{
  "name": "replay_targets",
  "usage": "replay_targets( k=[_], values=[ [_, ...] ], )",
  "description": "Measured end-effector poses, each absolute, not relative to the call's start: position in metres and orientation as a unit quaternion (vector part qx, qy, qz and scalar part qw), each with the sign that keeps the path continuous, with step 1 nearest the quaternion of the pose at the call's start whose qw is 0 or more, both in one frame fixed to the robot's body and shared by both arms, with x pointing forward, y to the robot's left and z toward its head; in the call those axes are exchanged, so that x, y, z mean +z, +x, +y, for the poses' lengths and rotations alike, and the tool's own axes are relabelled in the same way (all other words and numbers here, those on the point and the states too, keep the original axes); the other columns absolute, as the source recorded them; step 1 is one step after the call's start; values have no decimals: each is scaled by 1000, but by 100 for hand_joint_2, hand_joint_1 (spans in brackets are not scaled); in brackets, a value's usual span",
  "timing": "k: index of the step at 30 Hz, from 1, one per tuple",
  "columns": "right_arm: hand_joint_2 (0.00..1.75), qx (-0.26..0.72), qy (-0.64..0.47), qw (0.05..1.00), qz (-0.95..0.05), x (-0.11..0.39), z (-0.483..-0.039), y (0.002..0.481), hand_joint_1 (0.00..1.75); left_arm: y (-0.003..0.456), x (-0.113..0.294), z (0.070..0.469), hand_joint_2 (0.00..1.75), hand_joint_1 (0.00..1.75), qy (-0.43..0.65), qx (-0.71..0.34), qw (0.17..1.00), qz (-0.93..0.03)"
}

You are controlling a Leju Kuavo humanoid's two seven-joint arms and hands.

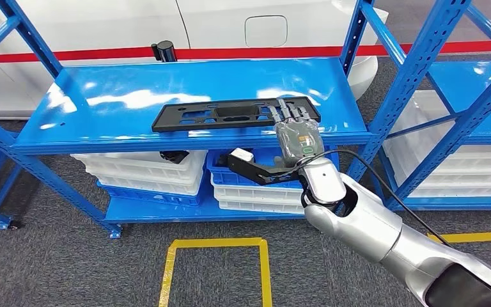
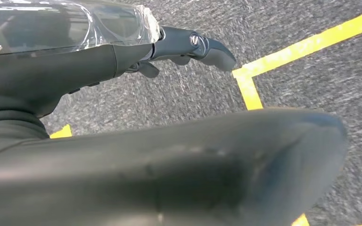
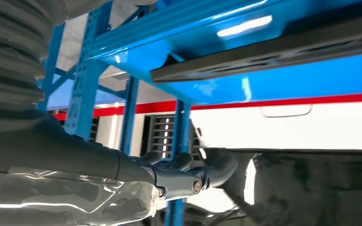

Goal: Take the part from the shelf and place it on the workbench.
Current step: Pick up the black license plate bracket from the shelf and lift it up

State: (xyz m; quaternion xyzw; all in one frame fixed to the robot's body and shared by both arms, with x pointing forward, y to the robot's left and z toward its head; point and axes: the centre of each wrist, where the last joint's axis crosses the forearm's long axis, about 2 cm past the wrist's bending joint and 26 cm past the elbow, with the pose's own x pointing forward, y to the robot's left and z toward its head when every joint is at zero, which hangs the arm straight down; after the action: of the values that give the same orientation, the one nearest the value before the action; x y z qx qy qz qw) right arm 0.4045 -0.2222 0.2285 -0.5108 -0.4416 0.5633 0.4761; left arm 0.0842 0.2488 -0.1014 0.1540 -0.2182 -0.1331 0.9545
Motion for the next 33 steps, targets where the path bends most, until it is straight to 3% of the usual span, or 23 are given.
replay_targets(
  k=[33],
  values=[
    [175,631,-408,427,-503,231,-186,387,0,80,-102,245,0,0,147,-132,954,-225]
  ],
)
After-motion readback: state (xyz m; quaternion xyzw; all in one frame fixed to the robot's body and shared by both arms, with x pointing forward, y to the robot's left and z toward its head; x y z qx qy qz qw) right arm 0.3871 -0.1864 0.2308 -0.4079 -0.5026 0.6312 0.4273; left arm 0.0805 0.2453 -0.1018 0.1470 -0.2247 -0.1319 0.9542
